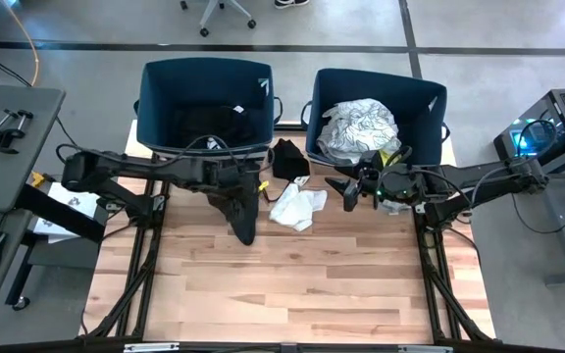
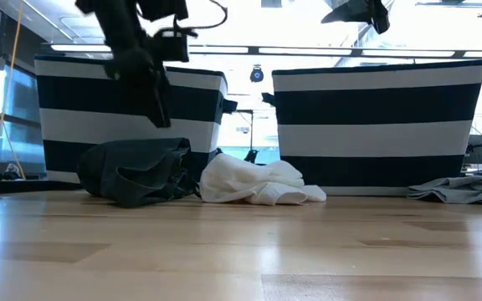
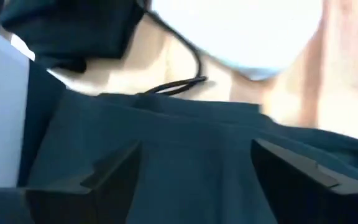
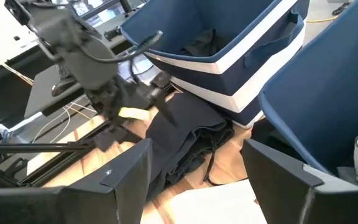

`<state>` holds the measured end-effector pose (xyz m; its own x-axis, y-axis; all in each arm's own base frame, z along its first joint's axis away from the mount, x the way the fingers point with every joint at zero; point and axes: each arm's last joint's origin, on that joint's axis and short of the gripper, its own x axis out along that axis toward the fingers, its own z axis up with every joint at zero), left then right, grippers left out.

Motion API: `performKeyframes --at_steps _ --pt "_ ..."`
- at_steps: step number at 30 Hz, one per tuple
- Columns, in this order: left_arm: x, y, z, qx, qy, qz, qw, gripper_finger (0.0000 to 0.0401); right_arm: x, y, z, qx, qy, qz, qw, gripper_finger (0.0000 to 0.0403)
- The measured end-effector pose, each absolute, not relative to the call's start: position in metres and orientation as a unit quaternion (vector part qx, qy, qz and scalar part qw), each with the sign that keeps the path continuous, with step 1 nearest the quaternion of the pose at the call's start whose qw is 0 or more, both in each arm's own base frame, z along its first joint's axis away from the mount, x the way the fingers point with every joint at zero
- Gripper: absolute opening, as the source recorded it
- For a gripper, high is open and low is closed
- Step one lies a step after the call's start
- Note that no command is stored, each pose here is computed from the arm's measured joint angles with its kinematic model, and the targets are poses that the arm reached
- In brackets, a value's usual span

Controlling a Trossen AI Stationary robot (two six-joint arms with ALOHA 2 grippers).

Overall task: Sort clothes
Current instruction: Put the black shorts into the left laundry bin

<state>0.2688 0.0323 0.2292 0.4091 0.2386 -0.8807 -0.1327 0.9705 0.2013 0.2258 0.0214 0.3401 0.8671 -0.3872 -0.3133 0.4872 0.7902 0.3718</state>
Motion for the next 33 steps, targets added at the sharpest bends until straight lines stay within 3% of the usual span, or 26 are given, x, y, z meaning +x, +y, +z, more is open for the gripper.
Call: performKeyframes --at_steps 4,11,15,18,22,24,27,33 --pt "0.265 0.041 0.192 0.032 0.548 0.135 0.825 0.0310 0.226 0.022 0.340 0.232 0.110 -0.232 0.938 0.0239" --pt "0.263 0.035 0.132 0.017 0.607 0.157 0.779 0.0300 0.226 0.022 0.339 0.236 0.113 -0.230 0.937 0.0239" --pt "0.270 0.017 0.120 0.035 0.606 0.138 0.783 0.0254 0.226 0.023 0.339 0.239 0.115 -0.224 0.938 0.0239" --pt "0.275 0.001 0.121 0.036 0.586 0.114 0.801 0.0183 0.226 0.023 0.339 0.241 0.118 -0.217 0.939 0.0239" --pt "0.279 -0.019 0.134 0.011 0.576 0.049 0.816 0.0057 0.226 0.023 0.339 0.241 0.120 -0.214 0.939 0.0239" --pt "0.283 -0.025 0.148 -0.004 0.564 0.023 0.826 0.0020 0.226 0.023 0.339 0.241 0.120 -0.214 0.939 0.0239" --pt "0.289 -0.029 0.176 -0.020 0.548 0.024 0.836 0.0024 0.226 0.023 0.339 0.238 0.121 -0.213 0.940 0.0239" --pt "0.297 -0.031 0.273 -0.030 0.453 0.040 0.890 0.0006 0.226 0.023 0.339 0.231 0.124 -0.212 0.942 0.0239"
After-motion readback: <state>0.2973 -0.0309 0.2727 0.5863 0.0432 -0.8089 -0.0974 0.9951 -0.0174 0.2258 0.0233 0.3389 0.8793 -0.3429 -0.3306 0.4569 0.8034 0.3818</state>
